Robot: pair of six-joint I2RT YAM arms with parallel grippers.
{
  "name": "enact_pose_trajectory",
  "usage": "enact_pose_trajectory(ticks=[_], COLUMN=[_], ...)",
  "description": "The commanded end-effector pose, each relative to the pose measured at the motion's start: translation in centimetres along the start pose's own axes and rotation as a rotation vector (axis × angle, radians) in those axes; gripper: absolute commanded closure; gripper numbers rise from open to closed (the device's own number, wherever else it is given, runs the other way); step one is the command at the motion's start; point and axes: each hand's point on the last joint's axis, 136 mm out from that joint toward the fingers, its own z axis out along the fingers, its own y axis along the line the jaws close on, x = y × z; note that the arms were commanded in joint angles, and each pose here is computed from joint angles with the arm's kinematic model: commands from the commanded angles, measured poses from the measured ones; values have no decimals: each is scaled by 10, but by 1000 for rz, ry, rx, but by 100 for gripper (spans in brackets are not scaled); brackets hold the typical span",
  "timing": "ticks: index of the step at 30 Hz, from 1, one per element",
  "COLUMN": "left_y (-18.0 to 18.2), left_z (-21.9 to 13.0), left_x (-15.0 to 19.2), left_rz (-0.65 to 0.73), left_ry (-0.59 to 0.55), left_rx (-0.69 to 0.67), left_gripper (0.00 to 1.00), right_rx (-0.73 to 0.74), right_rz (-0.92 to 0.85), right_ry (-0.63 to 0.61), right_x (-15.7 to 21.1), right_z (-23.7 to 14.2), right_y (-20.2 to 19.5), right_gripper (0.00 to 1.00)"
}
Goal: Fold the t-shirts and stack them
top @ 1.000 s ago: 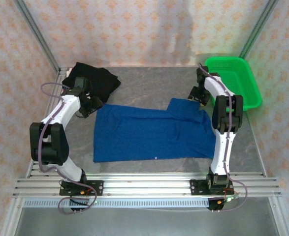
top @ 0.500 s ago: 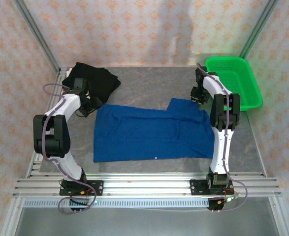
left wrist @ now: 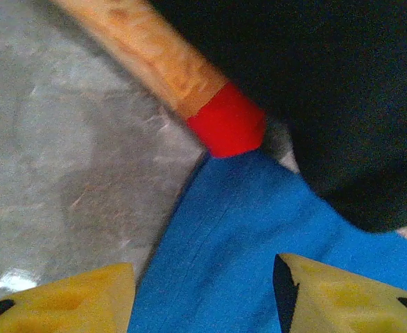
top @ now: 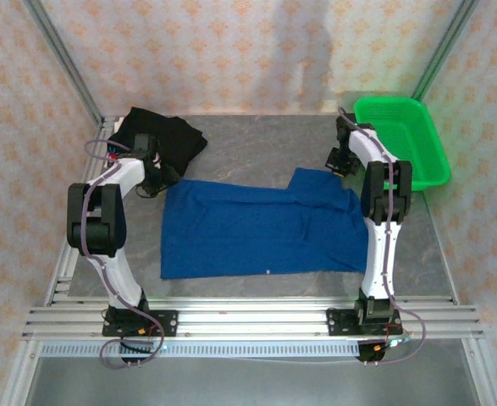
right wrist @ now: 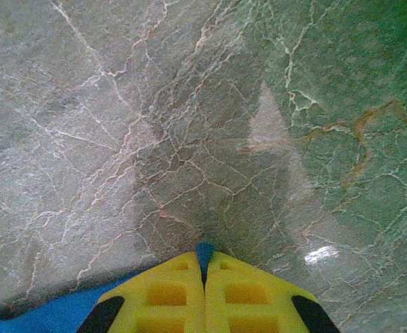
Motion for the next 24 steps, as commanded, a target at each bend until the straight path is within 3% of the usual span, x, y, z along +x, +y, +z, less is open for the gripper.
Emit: enact_pose_trajectory(ticks=[1, 6, 11, 14, 19, 24], left_y=[-9, -19, -9, -8, -10, -13], left_z=[7, 21, 39, 44, 45, 24], left_x=[-20, -21, -16, -17, -21, -30], left_rz=[59, 81, 106, 100, 124, 152], left_ry=[-52, -39, -6, -5, 4, -32], left_rx=[-11, 1, -74, -80, -123, -133], left_gripper=[45, 48, 52, 58, 86, 98], right_rx=[12, 17, 11, 3, -9, -35], right_rz=[23, 16, 14, 15, 15, -1], right_ry=[-32, -34, -34, -34, -38, -101], right_x=[-8, -7, -7, -7, -7, -19], right_z=[-9, -10, -12, -14, -17, -36], right_y=[-10, -12, -11, -9, -7, -4], right_gripper=[99, 99, 99, 99, 100, 100])
